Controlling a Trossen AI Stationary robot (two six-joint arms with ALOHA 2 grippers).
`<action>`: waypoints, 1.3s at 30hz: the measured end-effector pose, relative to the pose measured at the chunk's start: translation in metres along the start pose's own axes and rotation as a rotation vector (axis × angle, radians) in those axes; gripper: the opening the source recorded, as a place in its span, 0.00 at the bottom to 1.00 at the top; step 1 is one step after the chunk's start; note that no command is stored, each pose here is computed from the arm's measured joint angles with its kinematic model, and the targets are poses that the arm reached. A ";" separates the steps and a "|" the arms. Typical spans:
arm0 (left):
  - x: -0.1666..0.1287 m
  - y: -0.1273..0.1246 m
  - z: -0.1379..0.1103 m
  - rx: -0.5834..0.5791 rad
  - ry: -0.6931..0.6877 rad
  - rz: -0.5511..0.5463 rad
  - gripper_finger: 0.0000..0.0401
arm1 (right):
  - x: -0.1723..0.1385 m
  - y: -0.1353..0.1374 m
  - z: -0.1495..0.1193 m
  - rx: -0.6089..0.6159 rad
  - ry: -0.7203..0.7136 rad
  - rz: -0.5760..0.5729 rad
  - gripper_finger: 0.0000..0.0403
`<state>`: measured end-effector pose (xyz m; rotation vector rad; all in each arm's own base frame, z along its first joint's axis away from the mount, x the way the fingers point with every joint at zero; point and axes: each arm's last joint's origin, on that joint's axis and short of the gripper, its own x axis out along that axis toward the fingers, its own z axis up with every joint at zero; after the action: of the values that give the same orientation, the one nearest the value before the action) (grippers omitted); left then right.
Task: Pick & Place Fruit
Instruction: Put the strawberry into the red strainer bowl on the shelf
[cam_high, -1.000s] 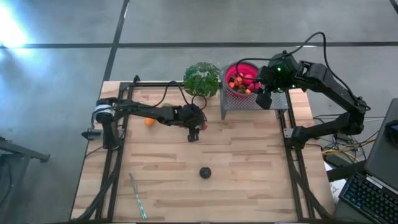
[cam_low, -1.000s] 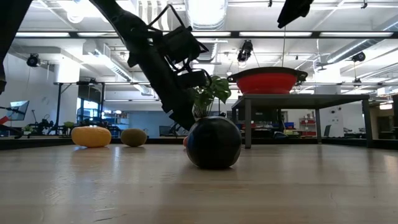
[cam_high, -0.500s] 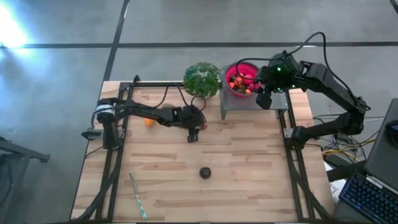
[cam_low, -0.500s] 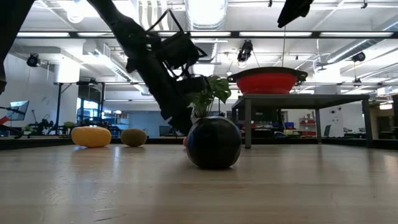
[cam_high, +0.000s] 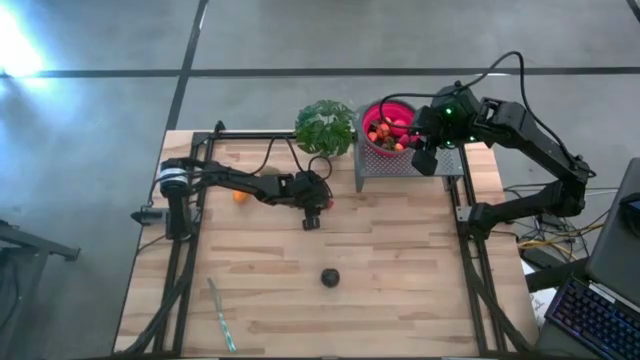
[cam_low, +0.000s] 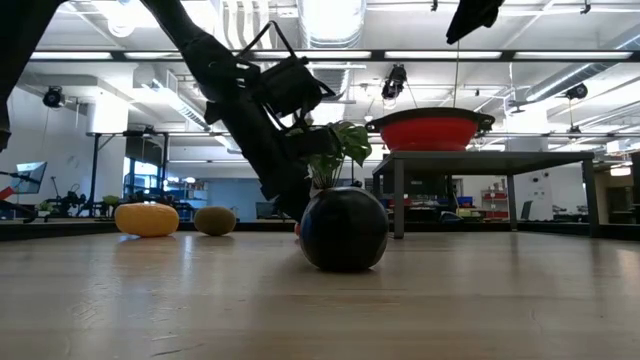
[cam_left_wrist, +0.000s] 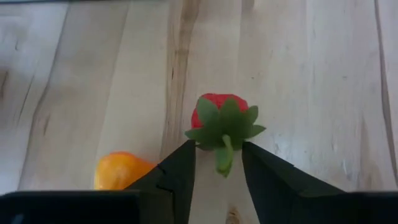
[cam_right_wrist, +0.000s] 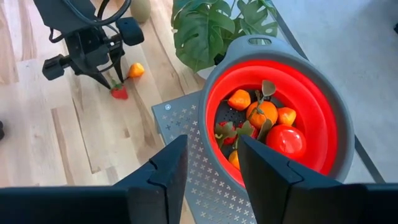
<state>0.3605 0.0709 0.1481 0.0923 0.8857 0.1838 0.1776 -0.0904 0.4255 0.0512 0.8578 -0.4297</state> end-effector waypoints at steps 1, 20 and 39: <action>-0.001 0.000 0.000 0.000 -0.001 0.000 0.33 | 0.000 0.000 0.000 0.000 0.000 0.000 0.33; -0.007 0.000 0.004 -0.041 -0.016 -0.013 0.26 | 0.000 0.000 0.000 0.000 0.000 0.000 0.39; -0.007 -0.006 0.004 -0.023 -0.023 -0.079 0.29 | 0.000 0.000 0.000 0.000 0.000 0.000 0.43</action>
<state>0.3602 0.0632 0.1555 0.0377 0.8626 0.1195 0.1776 -0.0905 0.4254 0.0513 0.8581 -0.4297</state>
